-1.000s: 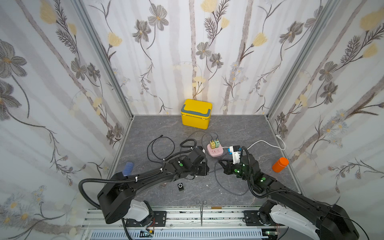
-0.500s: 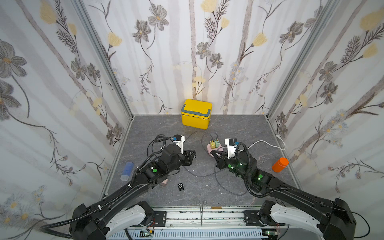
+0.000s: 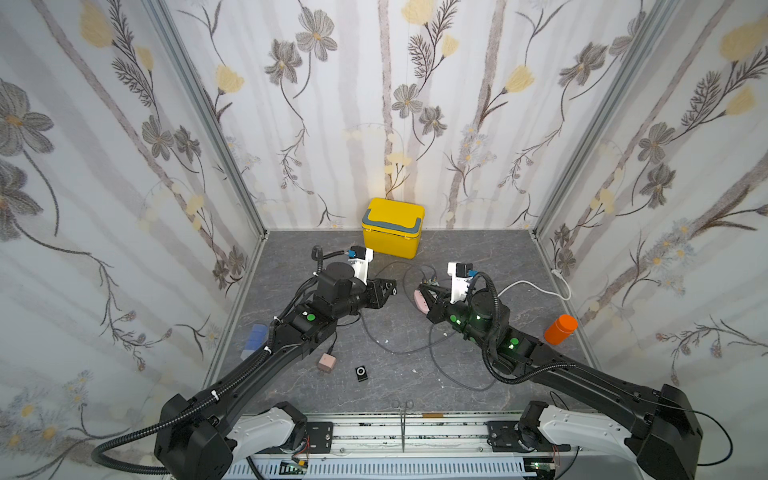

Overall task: Charge mp3
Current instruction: Insert the charging cable into the MP3 player.

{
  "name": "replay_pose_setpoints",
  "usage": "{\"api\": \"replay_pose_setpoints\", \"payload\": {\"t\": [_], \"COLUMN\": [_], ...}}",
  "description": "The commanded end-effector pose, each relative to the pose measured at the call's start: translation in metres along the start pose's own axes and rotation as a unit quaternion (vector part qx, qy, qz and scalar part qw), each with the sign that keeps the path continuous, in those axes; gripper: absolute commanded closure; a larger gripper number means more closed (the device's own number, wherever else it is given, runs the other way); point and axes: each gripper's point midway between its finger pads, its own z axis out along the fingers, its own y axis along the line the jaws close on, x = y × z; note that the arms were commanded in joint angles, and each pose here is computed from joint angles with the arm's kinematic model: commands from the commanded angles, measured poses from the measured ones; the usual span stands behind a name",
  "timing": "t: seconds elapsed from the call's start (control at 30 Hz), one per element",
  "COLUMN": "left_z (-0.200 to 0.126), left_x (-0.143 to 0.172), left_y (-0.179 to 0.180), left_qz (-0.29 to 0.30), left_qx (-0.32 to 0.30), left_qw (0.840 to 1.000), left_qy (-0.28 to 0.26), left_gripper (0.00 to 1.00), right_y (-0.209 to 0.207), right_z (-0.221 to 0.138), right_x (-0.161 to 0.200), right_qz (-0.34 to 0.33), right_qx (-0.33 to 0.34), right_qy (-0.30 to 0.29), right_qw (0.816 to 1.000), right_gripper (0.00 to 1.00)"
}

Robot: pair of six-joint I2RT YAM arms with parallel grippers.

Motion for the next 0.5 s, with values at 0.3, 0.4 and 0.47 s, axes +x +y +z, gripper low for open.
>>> {"api": "replay_pose_setpoints", "payload": {"t": [0.3, 0.4, 0.47], "left_z": [0.001, 0.004, 0.003], "left_x": [-0.018, -0.018, -0.019], "left_y": [-0.008, -0.012, -0.012], "left_qz": [-0.048, -0.059, -0.065], "left_qx": [0.056, 0.07, 0.073], "left_qw": [0.996, 0.995, 0.994], "left_qy": [-0.042, -0.039, -0.041], "left_gripper": [0.87, 0.87, 0.87], "right_y": [0.036, 0.04, 0.04], "right_z": [-0.003, -0.002, 0.0], "right_x": [-0.014, -0.013, -0.011], "right_qz": [0.001, -0.003, -0.003], "right_qx": [-0.084, -0.09, -0.088], "right_qy": [-0.051, -0.057, -0.058], "right_qw": [0.995, 0.994, 0.994], "right_gripper": [1.0, 1.0, 1.0]}}
